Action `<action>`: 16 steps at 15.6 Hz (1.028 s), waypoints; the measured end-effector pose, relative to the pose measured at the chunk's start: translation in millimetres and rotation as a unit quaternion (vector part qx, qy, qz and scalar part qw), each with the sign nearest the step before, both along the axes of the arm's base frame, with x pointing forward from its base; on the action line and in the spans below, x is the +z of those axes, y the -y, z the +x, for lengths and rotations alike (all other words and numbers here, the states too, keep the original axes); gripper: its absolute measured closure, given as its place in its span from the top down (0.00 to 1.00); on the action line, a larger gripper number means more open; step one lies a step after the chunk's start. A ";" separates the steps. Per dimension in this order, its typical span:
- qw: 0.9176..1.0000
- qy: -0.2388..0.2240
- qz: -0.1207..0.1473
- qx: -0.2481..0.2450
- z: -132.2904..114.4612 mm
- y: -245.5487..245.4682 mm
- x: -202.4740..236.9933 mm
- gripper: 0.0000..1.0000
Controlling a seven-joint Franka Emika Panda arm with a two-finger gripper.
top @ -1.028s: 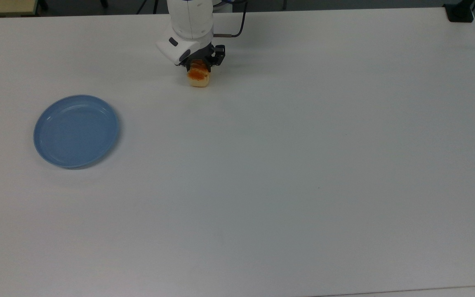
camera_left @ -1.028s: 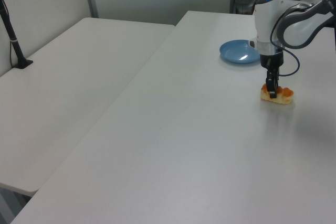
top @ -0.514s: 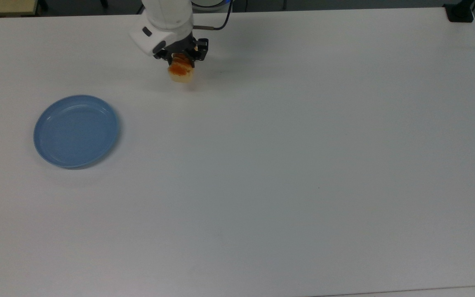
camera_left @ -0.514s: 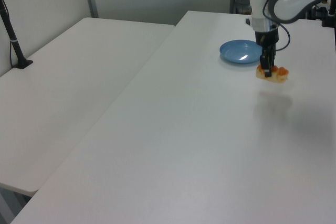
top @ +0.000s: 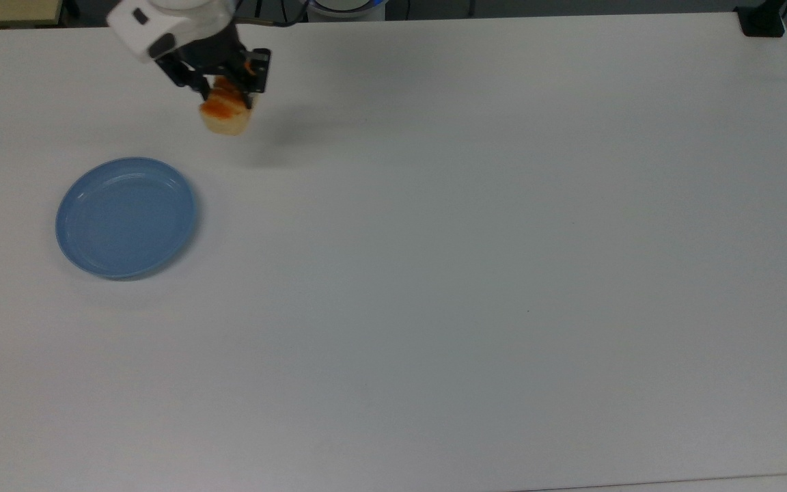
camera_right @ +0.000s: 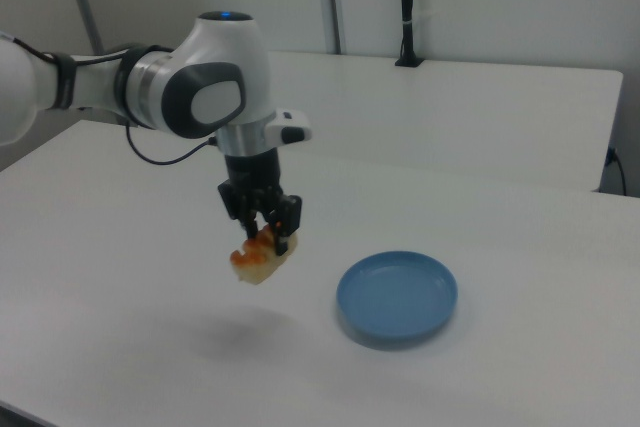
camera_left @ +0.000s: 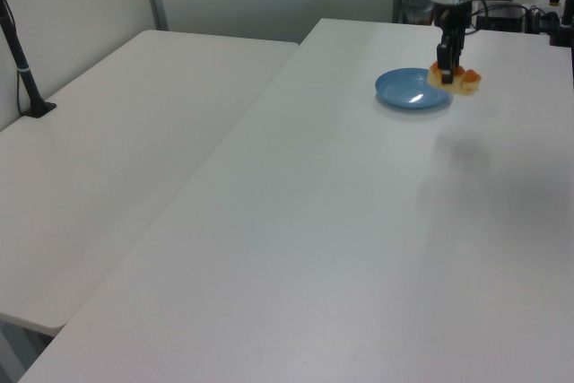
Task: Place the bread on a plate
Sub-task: 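Lift the bread roll and carry it over the blue plate, then lower the bread roll onto the plate and open the gripper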
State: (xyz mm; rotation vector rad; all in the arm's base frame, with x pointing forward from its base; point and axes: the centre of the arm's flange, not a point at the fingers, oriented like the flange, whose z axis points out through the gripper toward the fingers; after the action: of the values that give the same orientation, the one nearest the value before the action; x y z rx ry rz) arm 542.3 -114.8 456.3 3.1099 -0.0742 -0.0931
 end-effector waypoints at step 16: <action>0.999 0.022 -0.027 0.019 101.6 127.8 -55.4 0.55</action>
State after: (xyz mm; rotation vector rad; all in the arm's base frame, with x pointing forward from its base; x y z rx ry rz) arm 643.9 -242.6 400.9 3.0580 -0.0174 -0.0215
